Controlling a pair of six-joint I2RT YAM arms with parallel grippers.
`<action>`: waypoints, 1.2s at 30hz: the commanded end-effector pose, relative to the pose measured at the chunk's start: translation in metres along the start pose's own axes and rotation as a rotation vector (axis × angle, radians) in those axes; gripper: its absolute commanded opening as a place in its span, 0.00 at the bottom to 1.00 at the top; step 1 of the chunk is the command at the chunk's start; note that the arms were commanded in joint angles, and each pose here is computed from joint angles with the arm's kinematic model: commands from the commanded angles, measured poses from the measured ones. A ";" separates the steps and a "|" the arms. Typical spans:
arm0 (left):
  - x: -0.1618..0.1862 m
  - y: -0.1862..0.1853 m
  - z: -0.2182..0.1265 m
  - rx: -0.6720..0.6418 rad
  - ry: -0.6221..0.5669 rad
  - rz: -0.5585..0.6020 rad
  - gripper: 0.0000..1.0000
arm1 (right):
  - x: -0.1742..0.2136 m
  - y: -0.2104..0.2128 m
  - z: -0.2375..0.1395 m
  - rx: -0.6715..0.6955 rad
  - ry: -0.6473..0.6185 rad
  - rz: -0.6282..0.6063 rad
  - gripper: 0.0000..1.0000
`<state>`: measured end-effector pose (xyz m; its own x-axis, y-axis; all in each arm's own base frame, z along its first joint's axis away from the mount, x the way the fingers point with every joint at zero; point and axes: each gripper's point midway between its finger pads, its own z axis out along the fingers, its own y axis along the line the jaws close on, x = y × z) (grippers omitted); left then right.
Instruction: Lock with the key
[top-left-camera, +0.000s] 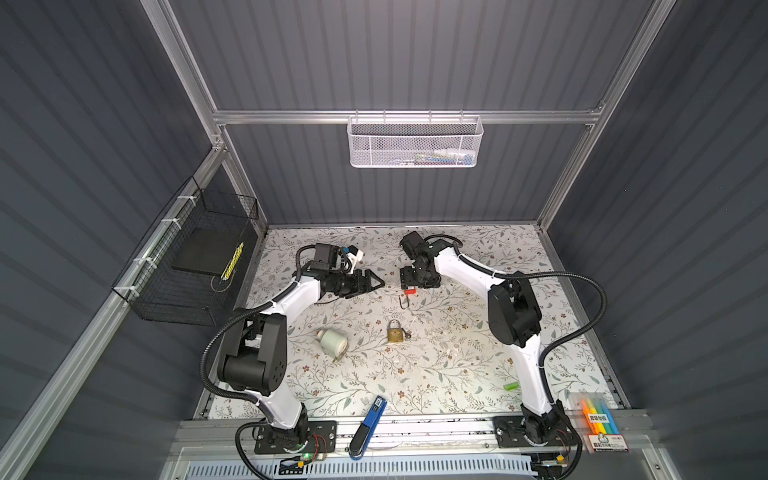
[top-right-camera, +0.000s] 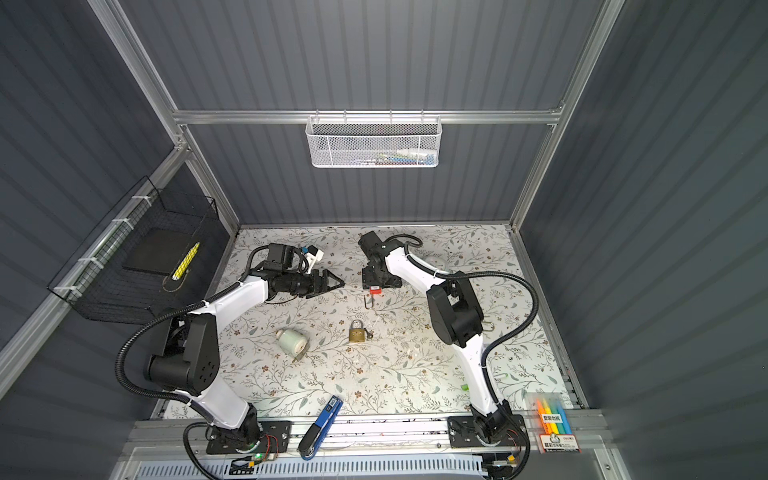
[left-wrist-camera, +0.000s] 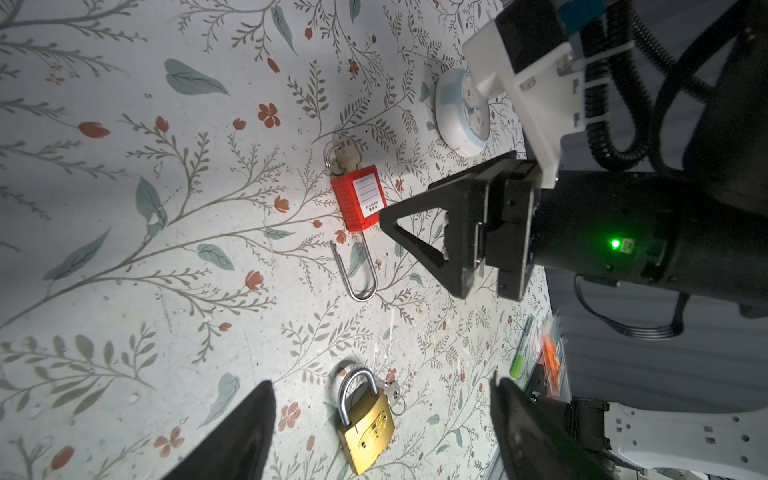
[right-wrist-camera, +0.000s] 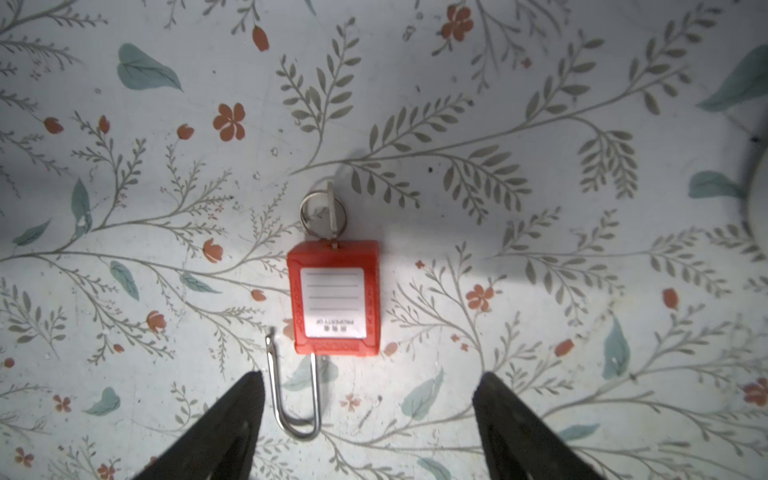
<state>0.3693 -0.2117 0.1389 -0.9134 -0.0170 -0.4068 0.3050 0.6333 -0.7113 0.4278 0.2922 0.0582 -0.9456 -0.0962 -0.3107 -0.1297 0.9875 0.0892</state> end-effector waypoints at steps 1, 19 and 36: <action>0.004 -0.005 -0.006 0.029 0.002 -0.018 0.83 | -0.002 0.006 0.013 0.006 0.010 -0.020 0.78; 0.004 -0.013 -0.019 -0.002 0.007 0.031 0.84 | -0.017 0.007 0.015 0.018 -0.057 -0.014 0.43; -0.027 -0.096 -0.037 0.118 -0.080 0.296 0.84 | -0.036 0.016 -0.129 -0.697 -0.423 0.594 0.37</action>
<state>0.3595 -0.2191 0.2107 -0.8038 0.0829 -0.5891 0.5138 0.5959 -0.6172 0.4198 0.2885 0.1681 -0.7921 0.4531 -0.4090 0.0317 0.6997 0.7137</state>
